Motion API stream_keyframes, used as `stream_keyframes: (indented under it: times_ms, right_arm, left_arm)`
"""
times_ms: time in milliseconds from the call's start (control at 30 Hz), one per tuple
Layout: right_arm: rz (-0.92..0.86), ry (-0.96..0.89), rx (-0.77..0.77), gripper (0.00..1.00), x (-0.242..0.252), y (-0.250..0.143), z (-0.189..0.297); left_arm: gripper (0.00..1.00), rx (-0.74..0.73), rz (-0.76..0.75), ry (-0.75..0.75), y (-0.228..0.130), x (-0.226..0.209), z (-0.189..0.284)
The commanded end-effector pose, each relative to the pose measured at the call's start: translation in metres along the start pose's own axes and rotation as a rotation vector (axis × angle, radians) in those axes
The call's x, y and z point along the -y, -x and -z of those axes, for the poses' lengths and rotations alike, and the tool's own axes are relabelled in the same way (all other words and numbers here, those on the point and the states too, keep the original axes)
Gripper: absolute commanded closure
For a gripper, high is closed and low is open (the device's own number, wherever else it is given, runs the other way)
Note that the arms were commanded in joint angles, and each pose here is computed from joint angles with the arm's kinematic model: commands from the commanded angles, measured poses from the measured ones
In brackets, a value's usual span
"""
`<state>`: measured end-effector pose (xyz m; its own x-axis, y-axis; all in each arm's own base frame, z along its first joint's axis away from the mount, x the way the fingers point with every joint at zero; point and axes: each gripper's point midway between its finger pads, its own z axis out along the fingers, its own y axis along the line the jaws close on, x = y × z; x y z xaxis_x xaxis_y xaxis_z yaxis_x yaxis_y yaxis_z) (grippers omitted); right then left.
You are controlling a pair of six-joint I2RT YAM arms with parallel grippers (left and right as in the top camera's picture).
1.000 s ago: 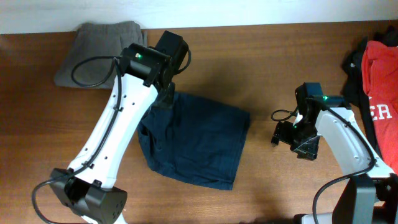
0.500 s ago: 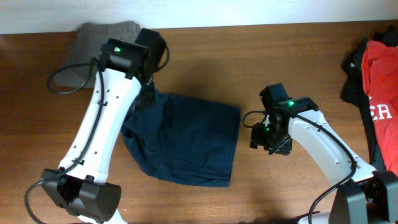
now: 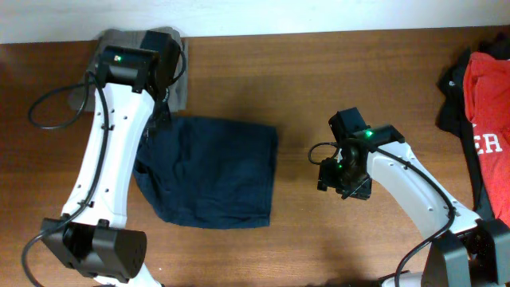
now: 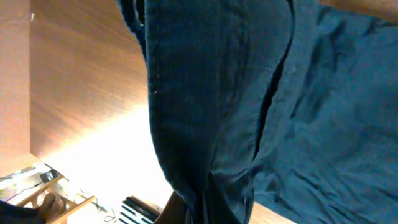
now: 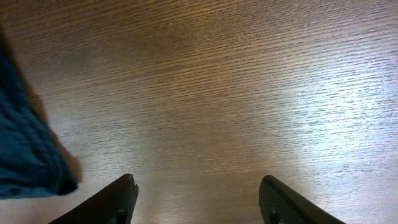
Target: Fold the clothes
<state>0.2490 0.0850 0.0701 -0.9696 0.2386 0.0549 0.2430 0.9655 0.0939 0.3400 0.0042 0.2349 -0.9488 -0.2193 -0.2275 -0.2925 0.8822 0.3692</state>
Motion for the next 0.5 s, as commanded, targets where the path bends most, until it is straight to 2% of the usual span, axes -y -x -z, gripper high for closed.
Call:
stream_keyframes:
  times_ms: [0,333,467]
  right_arm:
    - [-0.002,0.002,0.035,0.31,-0.004,0.004,0.007]
    - [-0.002,0.006,0.026,0.28,-0.005,0.004,0.006]
    - [-0.003,0.002,0.019,0.28,-0.004,0.003,0.004]
  left_arm:
    - [0.99,0.015,-0.008,0.019,0.0,0.0,0.002]
    - [0.99,-0.002,-0.091,-0.159,-0.016,0.055,0.018]
    - [0.99,0.019,-0.137,-0.179,-0.022,0.072,0.026]
